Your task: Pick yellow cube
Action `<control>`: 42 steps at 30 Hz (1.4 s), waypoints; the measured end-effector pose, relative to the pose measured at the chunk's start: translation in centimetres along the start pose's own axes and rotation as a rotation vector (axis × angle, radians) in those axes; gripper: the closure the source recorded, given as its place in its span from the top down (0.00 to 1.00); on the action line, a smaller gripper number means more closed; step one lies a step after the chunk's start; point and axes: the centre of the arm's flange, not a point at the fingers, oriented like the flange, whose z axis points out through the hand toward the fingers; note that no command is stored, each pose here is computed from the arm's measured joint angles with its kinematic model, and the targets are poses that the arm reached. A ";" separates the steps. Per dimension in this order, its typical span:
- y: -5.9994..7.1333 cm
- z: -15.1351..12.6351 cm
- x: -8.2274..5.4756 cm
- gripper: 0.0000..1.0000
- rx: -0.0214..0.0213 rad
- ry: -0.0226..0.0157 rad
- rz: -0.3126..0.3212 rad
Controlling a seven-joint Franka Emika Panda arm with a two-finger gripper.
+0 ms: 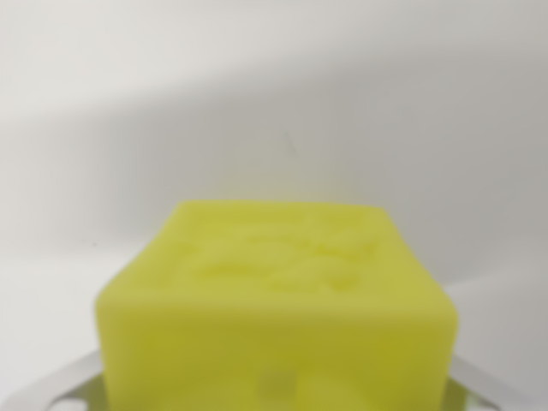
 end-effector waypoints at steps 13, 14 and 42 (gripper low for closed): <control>0.0 -3.3 0.0 0.00 -0.0003 0.0000 0.000; 0.0 -3.5 0.0 0.00 -0.0004 -0.0001 0.000; 0.0 -10.5 0.0 0.00 -0.0006 -0.0001 0.001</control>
